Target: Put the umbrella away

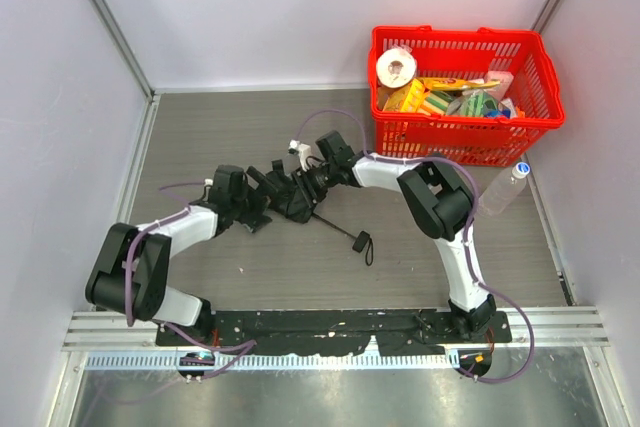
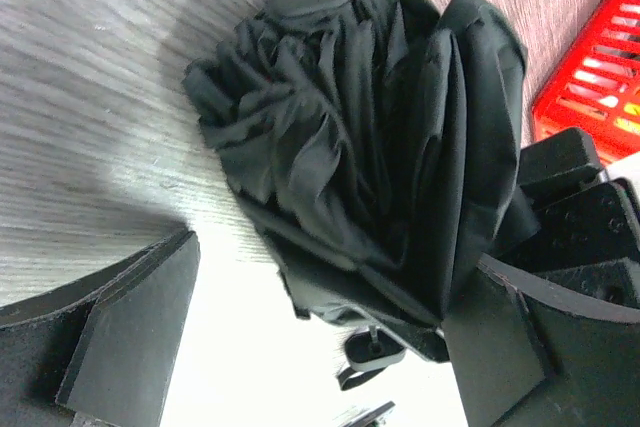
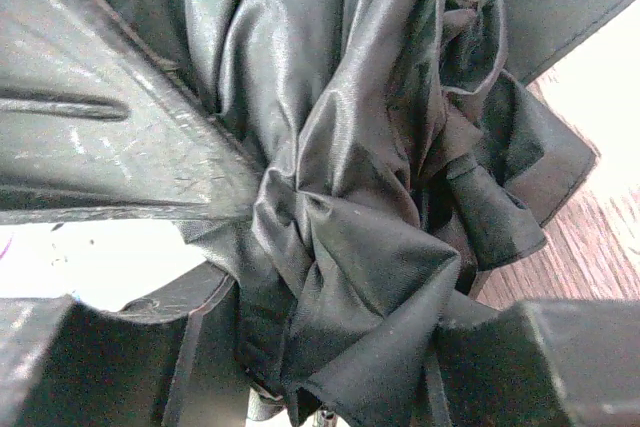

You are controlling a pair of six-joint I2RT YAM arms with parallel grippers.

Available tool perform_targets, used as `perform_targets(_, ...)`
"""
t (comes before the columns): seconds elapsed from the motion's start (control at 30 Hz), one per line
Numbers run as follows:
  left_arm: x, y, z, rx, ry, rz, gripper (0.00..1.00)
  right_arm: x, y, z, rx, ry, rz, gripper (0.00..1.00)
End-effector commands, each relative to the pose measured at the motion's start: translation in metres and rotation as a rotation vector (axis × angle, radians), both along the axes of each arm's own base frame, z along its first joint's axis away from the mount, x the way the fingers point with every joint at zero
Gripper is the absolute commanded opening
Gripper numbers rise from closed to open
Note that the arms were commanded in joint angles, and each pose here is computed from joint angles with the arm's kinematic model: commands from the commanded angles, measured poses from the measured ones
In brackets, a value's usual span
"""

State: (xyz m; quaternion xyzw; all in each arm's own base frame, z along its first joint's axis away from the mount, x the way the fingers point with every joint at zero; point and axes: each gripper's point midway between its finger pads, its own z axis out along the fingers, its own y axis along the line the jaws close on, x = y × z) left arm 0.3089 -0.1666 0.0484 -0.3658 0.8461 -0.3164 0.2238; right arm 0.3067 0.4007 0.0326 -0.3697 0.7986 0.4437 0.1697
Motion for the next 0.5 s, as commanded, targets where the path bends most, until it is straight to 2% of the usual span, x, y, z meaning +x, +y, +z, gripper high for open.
perform_targets(0.0, -0.022, 0.018, -0.043, 0.097, 0.219, 0.068, 1.00, -0.030, -0.007, -0.031, -0.018, 0.165, 0.093, 0.01)
perform_targets(0.17, -0.014, 0.028, -0.048, 0.175, 0.215, 0.119, 1.00, -0.027, -0.003, -0.023, 0.049, 0.210, 0.121, 0.01)
perform_targets(0.23, -0.015, 0.049, -0.050, 0.296, 0.226, 0.167, 1.00, -0.025, -0.003, -0.017, 0.073, 0.219, 0.129, 0.01)
perform_targets(0.3, -0.009, 0.063, -0.039, 0.371, 0.182, 0.181, 1.00, -0.018, -0.004, -0.015, 0.077, 0.222, 0.120, 0.01)
perform_targets(0.47, -0.008, 0.058, -0.012, 0.327, 0.102, 0.159, 1.00, -0.012, -0.004, -0.011, 0.085, 0.222, 0.112, 0.01)
